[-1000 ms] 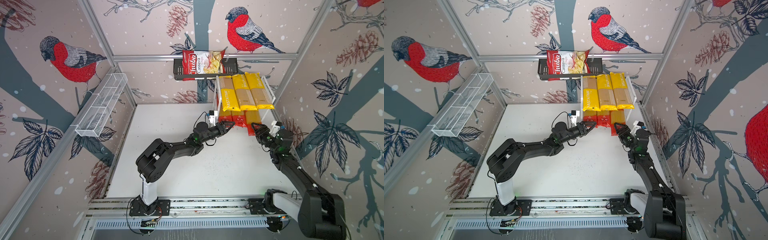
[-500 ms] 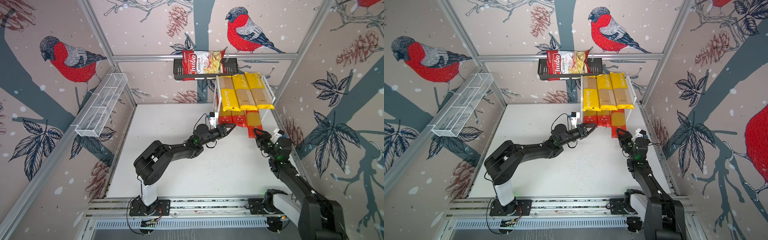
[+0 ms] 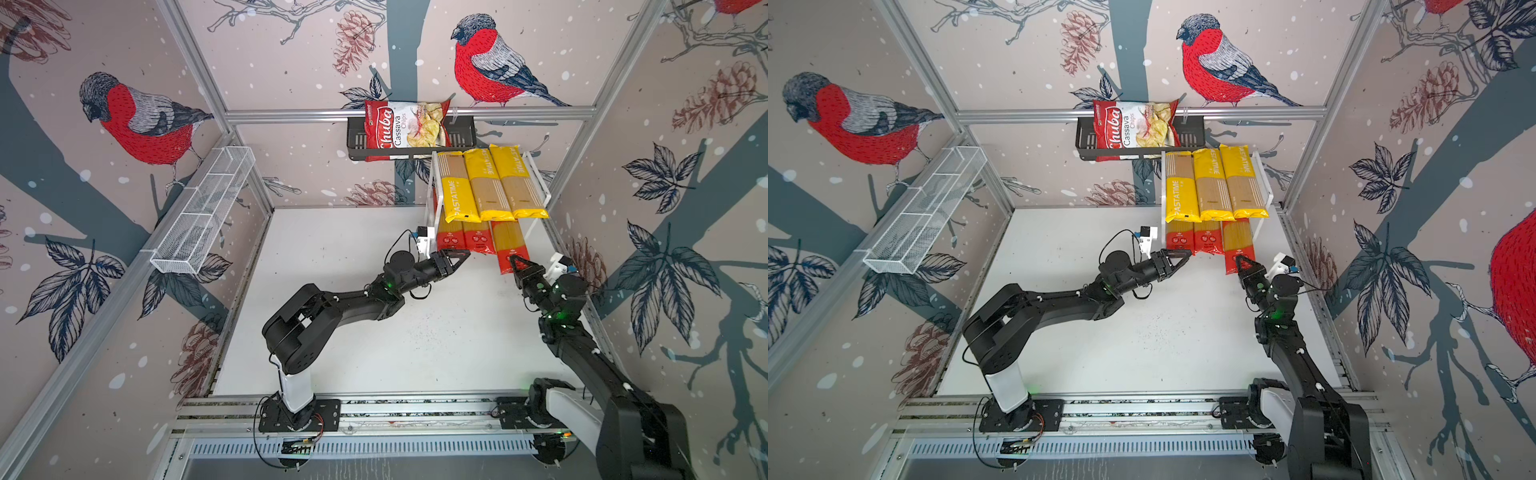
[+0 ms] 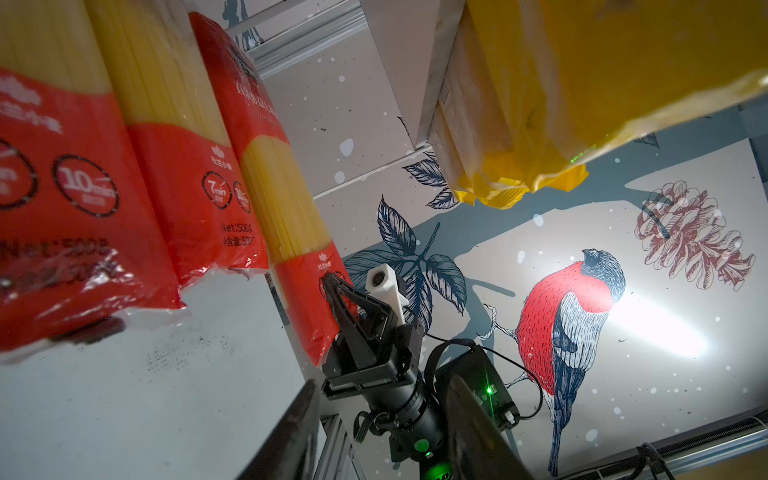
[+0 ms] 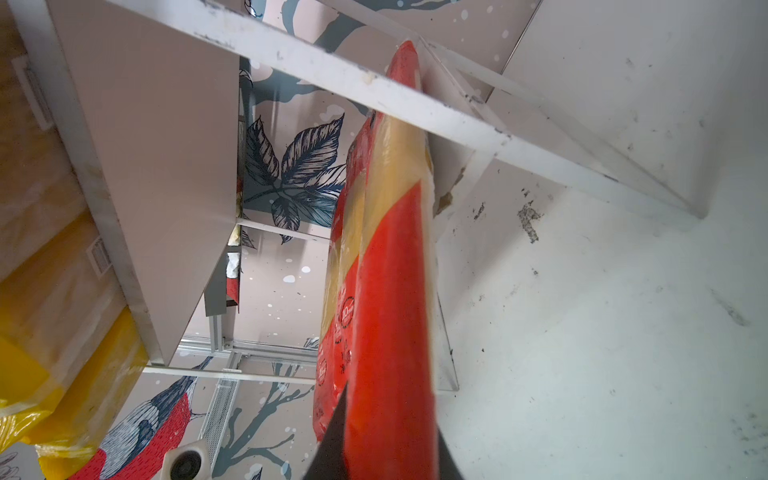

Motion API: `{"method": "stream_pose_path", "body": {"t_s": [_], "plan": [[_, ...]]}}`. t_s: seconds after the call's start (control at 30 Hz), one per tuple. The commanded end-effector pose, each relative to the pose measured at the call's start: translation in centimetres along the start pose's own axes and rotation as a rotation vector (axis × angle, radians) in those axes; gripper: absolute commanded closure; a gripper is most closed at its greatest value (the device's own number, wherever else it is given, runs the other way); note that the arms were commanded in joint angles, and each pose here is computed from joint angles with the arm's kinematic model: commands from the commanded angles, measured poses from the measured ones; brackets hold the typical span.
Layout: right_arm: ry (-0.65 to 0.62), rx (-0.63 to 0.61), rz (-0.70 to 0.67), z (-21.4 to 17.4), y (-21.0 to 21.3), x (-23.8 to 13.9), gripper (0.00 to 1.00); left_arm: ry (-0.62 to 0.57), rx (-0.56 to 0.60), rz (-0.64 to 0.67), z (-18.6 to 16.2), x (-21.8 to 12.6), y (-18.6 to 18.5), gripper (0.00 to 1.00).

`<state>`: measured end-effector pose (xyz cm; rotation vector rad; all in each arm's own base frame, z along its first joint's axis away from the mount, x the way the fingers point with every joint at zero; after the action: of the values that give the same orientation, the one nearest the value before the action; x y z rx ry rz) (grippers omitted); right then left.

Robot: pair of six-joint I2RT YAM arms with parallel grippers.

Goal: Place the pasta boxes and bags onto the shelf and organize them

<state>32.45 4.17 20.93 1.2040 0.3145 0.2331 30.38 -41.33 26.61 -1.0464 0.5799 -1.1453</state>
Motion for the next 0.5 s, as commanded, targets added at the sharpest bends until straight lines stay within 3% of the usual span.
{"method": "stream_pose_path", "body": {"t_s": [0.0,0.23,0.47], "plan": [[-0.012,-0.094,0.168,0.7,4.1,-0.1,0.86,-0.024,0.050,-0.056,0.5,-0.2,-1.7,0.51],[-0.031,-0.117,0.266,1.1,6.5,-0.9,0.88,-0.024,0.057,-0.055,0.6,-0.2,-1.8,0.51],[-0.029,-0.116,0.250,1.7,6.5,0.3,0.89,-0.022,0.062,-0.051,0.6,-0.2,-1.9,0.51]]}}
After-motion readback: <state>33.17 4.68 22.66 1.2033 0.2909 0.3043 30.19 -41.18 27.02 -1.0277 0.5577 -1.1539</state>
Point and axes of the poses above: each gripper's point midway between its finger pads, its own x axis out along the fingers, its own y axis along the line the jaws close on, z = x × y, the point moved 2 cm from there along -x, back along the fingers, and after that the axes turned 3 degrees about x, right-handed, at the moved point
